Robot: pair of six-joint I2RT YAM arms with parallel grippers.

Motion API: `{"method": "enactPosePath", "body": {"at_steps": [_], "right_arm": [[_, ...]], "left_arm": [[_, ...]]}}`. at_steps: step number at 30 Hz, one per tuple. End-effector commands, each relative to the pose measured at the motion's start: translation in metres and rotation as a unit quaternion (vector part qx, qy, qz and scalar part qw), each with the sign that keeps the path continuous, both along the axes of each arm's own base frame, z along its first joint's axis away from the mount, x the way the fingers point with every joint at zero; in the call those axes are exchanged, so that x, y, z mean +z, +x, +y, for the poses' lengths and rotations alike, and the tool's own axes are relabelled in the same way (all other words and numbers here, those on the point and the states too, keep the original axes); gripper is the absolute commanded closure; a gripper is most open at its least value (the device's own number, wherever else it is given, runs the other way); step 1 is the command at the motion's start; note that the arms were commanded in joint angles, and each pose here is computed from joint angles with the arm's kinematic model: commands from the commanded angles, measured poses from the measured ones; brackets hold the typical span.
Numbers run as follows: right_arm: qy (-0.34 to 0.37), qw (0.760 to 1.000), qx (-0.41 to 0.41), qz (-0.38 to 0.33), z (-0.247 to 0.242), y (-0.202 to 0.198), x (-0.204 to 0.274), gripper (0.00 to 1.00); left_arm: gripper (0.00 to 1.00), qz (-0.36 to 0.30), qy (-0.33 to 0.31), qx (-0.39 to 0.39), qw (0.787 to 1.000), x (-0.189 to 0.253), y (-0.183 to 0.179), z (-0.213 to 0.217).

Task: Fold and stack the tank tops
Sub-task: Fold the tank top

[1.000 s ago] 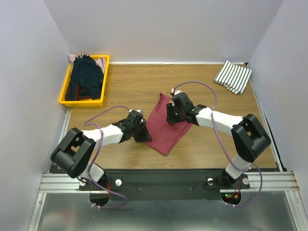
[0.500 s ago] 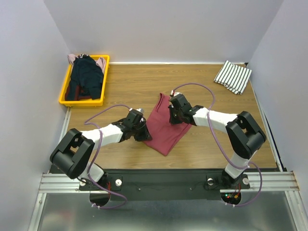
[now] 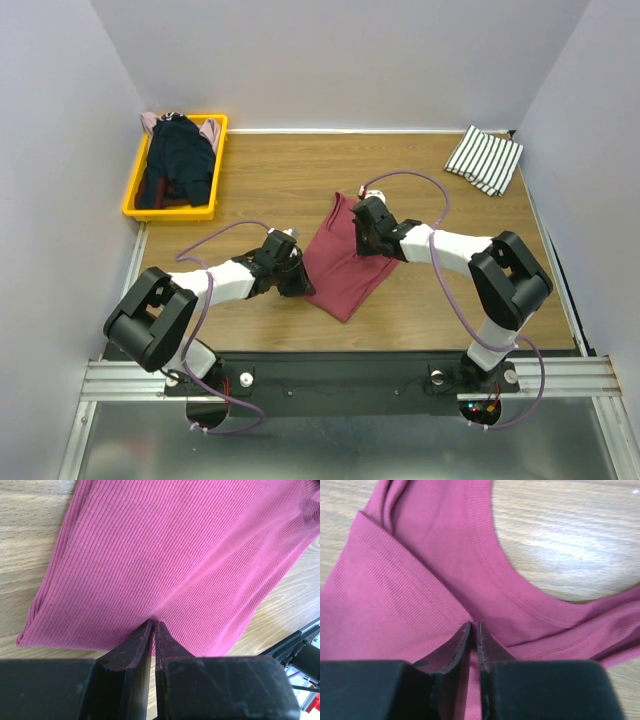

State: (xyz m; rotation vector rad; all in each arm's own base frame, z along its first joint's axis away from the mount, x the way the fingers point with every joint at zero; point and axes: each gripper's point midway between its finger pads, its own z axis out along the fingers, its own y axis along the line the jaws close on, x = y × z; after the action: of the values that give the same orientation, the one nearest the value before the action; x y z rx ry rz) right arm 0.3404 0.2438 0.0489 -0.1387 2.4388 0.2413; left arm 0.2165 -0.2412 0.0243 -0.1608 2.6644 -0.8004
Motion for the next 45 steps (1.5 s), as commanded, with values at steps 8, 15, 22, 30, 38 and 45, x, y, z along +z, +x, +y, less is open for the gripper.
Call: {"method": "enactPosePath", "body": {"at_steps": [8,15,22,30,38,45], "right_arm": [[-0.026,0.998,-0.043,-0.039,-0.013,0.013,0.019,0.5],[-0.013,0.997,-0.03,-0.066,-0.016,-0.016,0.058,0.5],[-0.025,0.997,0.045,-0.064,0.017,-0.088,0.052,0.5],[-0.064,0.983,0.162,-0.057,0.072,-0.175,0.026,0.46],[-0.154,0.966,0.191,-0.083,0.082,-0.195,0.008,0.44],[-0.195,0.956,0.193,-0.099,0.077,-0.193,0.003,0.43]], "left_arm": [[0.81,-0.008,-0.004,-0.011,1.0,0.004,-0.001,-0.001],[0.73,-0.074,-0.035,-0.004,0.997,0.058,0.021,-0.011],[0.54,-0.089,-0.013,0.102,0.991,0.077,0.03,0.03],[0.4,-0.077,-0.02,0.166,0.983,0.066,0.021,0.054],[0.4,-0.057,-0.02,0.173,0.983,0.036,0.015,0.056],[0.4,-0.059,-0.018,0.198,0.978,0.02,0.025,0.069]]}}
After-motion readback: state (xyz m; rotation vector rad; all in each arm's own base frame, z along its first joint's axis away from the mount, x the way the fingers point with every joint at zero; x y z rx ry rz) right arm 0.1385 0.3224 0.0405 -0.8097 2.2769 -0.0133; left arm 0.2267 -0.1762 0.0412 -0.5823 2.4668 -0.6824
